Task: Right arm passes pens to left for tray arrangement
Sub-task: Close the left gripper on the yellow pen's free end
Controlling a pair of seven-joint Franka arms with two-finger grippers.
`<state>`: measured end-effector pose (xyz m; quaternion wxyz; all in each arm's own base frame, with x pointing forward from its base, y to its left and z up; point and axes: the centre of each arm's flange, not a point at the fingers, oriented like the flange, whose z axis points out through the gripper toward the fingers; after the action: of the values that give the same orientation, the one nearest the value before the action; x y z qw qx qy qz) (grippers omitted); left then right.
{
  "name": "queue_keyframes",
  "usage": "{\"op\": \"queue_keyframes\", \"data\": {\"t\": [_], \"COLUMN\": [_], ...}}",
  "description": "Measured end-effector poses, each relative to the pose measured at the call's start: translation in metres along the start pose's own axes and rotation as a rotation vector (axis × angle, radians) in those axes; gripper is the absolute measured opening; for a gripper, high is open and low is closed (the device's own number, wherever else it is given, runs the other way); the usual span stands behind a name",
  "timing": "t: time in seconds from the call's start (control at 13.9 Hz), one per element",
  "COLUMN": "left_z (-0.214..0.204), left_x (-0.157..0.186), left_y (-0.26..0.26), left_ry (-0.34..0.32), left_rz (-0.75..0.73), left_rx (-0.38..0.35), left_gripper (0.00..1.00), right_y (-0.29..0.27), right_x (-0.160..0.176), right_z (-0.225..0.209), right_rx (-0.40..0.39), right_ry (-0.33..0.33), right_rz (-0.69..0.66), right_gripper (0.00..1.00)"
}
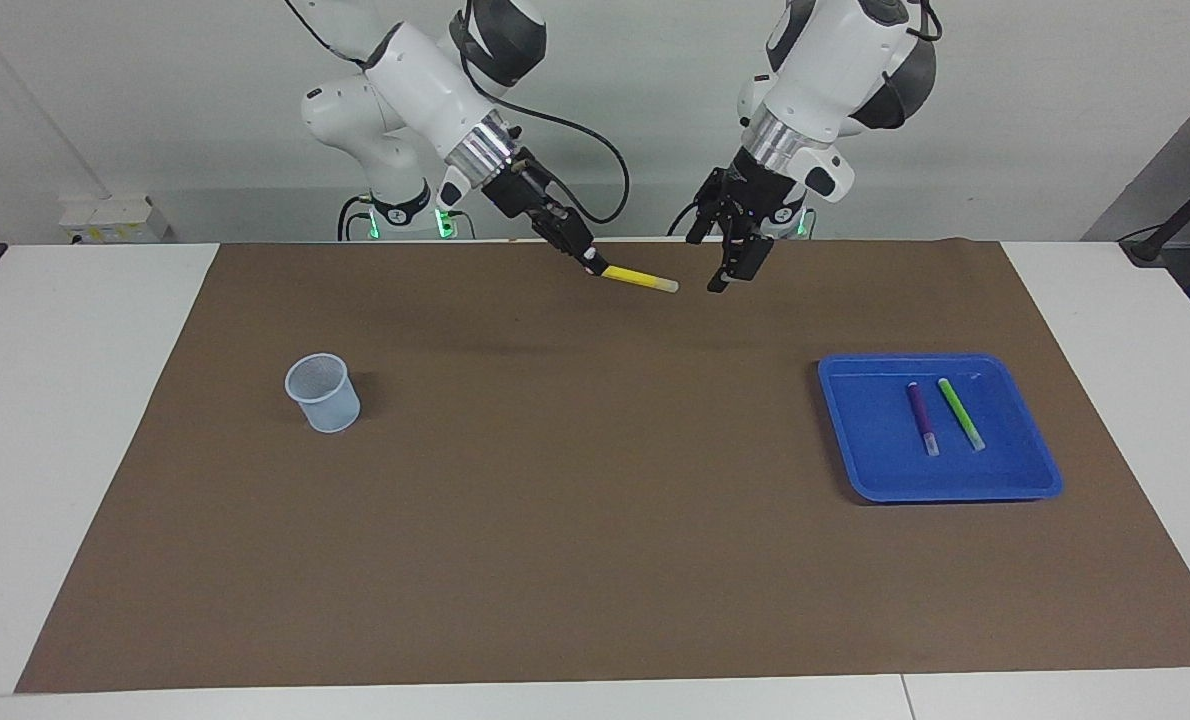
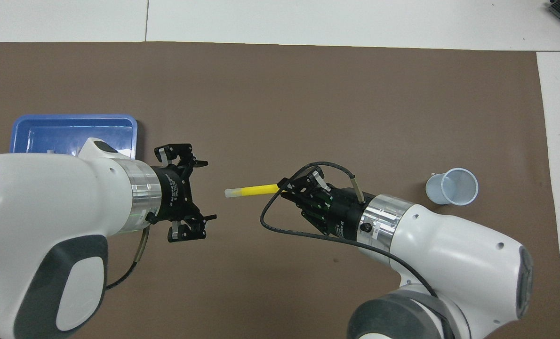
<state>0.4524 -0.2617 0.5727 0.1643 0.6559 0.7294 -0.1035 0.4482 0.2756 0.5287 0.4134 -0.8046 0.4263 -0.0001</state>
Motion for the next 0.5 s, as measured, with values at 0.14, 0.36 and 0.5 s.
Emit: {"op": "queue_keyframes", "data": {"t": [0.14,0.36,0.5], "left_z": [0.005,0.012,0.014], "left_x": [-0.003,-0.012,-0.020], "left_y": [-0.009,-0.022,-0.026], "left_ry": [-0.002,-0.008,-0.024], "left_rz": [-0.021,-0.060,-0.083], "left_rx": [-0.011,-0.016,-0.037], "left_gripper": [1.00,1.00,1.00], "right_y": [0.000,0.000,0.000], "right_x": [0.000,0.000,0.000], "right_z": [0.000,0.000,0.000], "right_rx": [0.000,0.000,0.000], "right_ry": [0.000,0.000,0.000], "right_rz": [0.000,0.000,0.000], "right_gripper": [0.18,0.18,0.18]}}
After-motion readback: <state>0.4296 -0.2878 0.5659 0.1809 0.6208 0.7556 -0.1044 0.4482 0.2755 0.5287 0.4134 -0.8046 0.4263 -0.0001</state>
